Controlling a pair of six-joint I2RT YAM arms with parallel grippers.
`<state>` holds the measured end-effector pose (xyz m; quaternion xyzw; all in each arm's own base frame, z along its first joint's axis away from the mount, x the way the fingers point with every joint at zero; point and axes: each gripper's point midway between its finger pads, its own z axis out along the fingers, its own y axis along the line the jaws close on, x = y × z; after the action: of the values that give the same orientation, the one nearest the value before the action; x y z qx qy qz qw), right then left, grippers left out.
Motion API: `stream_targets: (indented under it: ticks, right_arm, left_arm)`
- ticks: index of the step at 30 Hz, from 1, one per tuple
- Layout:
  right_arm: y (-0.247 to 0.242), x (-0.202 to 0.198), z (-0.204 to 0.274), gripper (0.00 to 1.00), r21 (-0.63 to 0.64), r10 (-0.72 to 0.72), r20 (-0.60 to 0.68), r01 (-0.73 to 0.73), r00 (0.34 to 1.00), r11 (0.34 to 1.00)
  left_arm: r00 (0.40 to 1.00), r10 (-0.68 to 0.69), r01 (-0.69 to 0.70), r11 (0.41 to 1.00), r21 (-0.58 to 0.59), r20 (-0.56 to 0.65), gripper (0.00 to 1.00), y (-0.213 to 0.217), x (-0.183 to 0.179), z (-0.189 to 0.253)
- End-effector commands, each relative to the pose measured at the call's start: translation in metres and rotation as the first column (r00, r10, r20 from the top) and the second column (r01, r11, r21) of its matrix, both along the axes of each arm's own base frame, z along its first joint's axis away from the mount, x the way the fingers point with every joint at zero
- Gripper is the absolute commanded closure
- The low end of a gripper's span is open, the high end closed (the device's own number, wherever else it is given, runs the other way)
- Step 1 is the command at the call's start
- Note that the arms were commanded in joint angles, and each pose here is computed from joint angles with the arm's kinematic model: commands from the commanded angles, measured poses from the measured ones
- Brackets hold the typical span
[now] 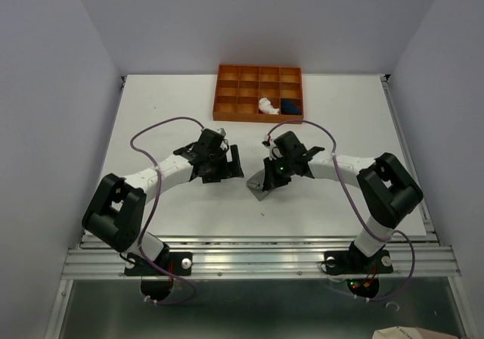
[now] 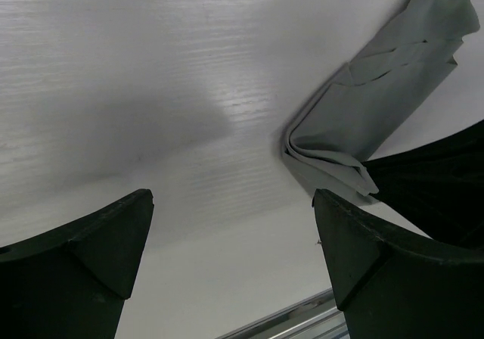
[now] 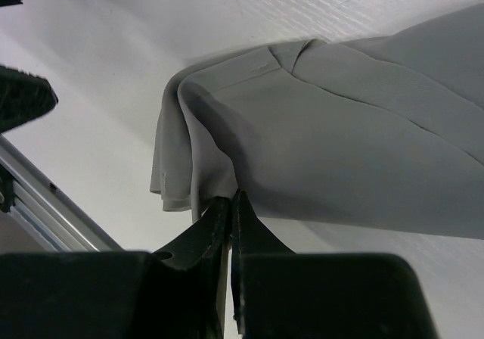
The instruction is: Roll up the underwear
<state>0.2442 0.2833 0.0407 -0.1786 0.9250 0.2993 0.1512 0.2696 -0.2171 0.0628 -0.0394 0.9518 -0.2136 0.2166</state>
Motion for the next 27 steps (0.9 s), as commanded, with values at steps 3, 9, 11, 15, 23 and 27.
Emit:
stream_targets:
  ticks: [3, 9, 11, 15, 23, 27]
  right_arm:
    - [0.002, 0.019, 0.001, 0.94, 0.010, -0.034, 0.030, 0.034, 0.999, 0.999]
    - [0.001, 0.024, -0.003, 0.90, 0.004, -0.066, 0.011, 0.066, 0.998, 0.998]
    - [0.002, 0.025, -0.001, 0.84, 0.010, -0.073, 0.007, 0.073, 0.997, 0.997]
    - [0.002, 0.028, 0.006, 0.75, 0.013, -0.079, 0.032, 0.078, 0.996, 0.997]
    - [-0.006, 0.045, 0.033, 0.47, -0.012, -0.114, 0.135, 0.116, 0.984, 0.993]
    - [-0.012, 0.057, 0.054, 0.42, -0.031, -0.127, 0.215, 0.136, 0.968, 0.990]
  left_arm:
    - [0.995, -0.094, 0.095, 0.995, -0.043, 0.019, 0.01, -0.021, -0.007, -0.003]
    - [0.990, -0.141, 0.140, 0.990, -0.033, -0.004, 0.01, -0.032, -0.016, -0.014]
    - [0.991, -0.132, 0.131, 0.991, -0.027, -0.011, 0.01, -0.030, -0.017, -0.017]
    - [0.992, -0.127, 0.126, 0.992, -0.029, -0.013, 0.01, -0.029, -0.019, -0.018]
    - [0.994, -0.112, 0.112, 0.994, -0.012, -0.007, 0.01, -0.024, -0.019, -0.017]
    - [0.993, -0.121, 0.121, 0.992, -0.018, -0.001, 0.01, -0.025, -0.021, -0.015]
